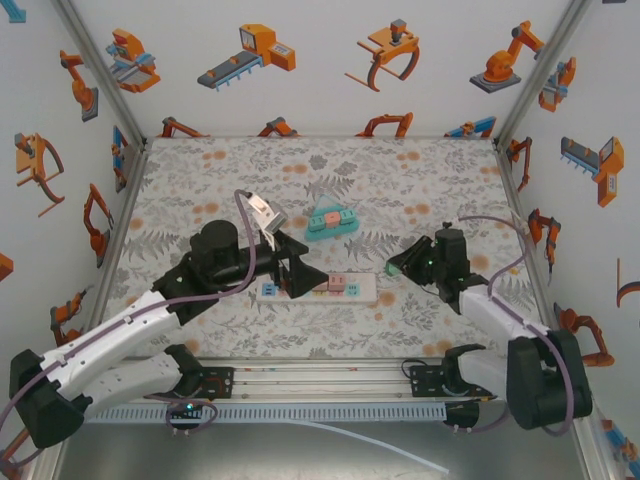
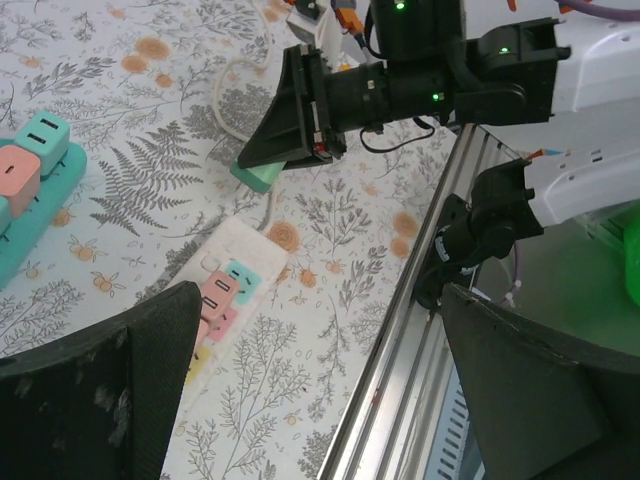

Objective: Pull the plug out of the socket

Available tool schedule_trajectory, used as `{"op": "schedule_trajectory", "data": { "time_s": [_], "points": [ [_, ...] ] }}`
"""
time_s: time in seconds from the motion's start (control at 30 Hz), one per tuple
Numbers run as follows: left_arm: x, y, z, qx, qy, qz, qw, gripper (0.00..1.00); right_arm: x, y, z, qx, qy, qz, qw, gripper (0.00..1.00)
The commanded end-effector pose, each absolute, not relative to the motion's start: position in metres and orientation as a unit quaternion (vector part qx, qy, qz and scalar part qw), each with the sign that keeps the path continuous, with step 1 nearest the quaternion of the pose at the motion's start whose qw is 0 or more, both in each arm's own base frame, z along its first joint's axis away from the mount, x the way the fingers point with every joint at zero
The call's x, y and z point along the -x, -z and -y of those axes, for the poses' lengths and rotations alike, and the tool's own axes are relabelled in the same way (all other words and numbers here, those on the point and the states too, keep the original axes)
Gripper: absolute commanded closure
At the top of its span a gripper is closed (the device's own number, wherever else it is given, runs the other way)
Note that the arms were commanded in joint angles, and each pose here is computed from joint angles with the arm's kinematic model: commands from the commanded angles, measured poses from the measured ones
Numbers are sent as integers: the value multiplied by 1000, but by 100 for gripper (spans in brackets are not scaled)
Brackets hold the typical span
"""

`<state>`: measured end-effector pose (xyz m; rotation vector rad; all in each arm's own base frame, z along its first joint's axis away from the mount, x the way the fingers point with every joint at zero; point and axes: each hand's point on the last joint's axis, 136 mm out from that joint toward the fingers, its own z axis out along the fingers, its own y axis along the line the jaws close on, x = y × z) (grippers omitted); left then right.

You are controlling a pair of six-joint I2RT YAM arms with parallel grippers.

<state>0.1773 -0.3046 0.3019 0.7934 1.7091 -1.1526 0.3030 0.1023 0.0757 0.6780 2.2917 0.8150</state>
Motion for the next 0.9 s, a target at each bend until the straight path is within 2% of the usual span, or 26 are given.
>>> {"op": "schedule_trajectory", "data": {
  "time_s": [0.0,0.1,0.23,0.5,0.7,0.87],
  "points": [
    [-175,-318,307,-340,461,-671,472,3,-323,-77,-109,-269,-342,-845,312,77],
    [-178,-314,304,-334,449,-680,473,3,-331,-65,-117,-265,-353,-849,291,73],
    [-181,-310,301,-326,439,-689,476,3,-331,-49,-112,-279,-333,-856,280,63],
    [-195,-304,292,-298,405,-711,492,3,-320,-50,-97,-277,-294,-864,300,45],
    [-210,-303,285,-265,380,-726,509,3,-310,-76,-76,-271,-244,-866,343,42],
    [-220,-301,275,-235,357,-737,524,3,-317,-138,-73,-229,-251,-840,423,42]
  ]
}}
